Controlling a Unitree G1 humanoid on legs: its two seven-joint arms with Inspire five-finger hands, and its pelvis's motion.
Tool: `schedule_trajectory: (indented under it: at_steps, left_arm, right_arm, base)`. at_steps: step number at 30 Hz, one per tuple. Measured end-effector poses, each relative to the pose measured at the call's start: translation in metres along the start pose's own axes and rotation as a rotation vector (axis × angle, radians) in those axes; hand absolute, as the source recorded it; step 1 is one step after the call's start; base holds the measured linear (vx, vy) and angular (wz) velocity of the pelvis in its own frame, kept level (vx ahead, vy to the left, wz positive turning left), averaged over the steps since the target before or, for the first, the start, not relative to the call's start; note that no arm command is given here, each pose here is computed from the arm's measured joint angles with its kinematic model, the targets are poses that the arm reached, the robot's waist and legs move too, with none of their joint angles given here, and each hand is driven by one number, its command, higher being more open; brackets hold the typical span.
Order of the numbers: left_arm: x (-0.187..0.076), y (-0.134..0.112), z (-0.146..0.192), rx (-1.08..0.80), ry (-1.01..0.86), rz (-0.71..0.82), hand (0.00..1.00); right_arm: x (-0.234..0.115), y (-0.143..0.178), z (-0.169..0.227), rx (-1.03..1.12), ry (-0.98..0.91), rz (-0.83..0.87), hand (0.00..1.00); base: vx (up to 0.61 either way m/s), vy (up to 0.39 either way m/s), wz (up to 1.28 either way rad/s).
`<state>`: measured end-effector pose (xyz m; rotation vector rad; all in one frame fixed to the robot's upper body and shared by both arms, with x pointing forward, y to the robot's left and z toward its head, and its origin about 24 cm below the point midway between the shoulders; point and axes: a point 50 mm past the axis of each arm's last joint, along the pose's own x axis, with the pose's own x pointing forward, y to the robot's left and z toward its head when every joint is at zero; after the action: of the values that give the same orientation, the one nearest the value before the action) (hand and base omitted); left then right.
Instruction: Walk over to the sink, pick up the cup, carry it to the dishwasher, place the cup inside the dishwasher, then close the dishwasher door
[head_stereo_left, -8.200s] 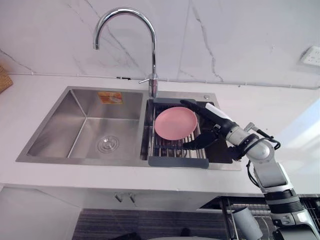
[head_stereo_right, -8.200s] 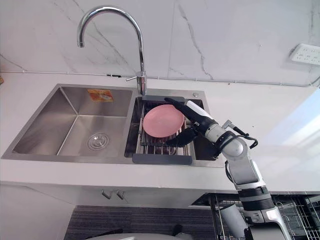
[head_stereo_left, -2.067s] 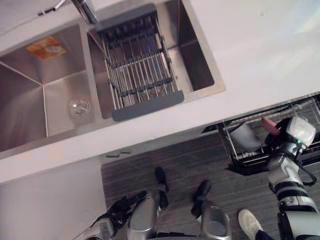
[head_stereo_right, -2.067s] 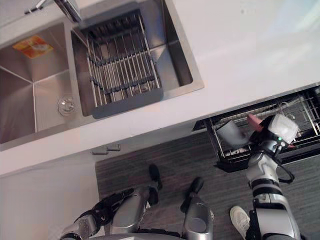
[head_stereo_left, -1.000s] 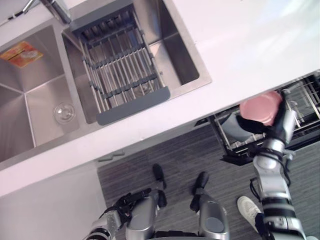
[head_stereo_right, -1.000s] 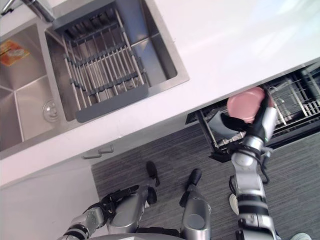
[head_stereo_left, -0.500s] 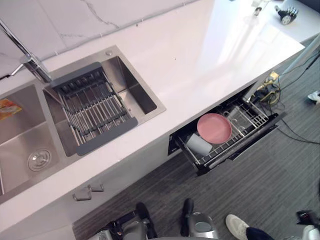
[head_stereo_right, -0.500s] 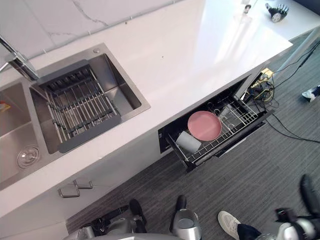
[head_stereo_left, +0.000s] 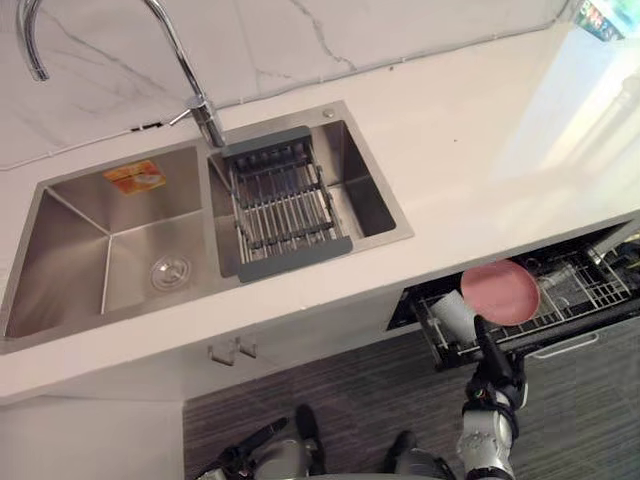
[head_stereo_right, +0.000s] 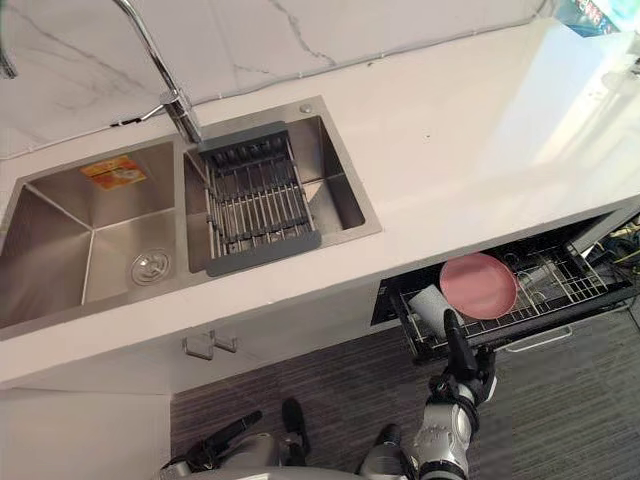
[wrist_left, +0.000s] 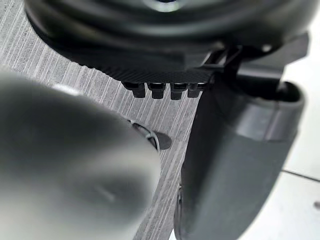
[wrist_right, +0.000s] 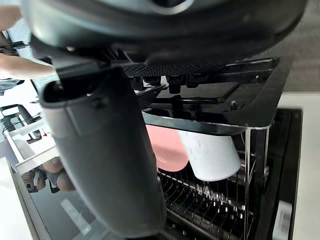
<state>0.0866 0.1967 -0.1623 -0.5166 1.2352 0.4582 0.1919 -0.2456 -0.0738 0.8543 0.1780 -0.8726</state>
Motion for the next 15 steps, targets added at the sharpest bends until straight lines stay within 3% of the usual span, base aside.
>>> schedule_trajectory:
  at_steps: [9, 15]
  left_arm:
    - [-0.001, 0.01, -0.01, -0.019, 0.009, -0.01, 1.0]
    - [-0.001, 0.011, -0.009, -0.012, -0.006, -0.024, 1.0]
  right_arm:
    - [0.029, 0.045, 0.019, -0.002, 0.021, 0.104, 1.0]
    - [0.024, 0.073, 0.012, -0.041, 0.07, 0.352, 1.0]
  base:
    - [-0.05, 0.031, 0.27]
    - [-0.08, 0.014, 0.0]
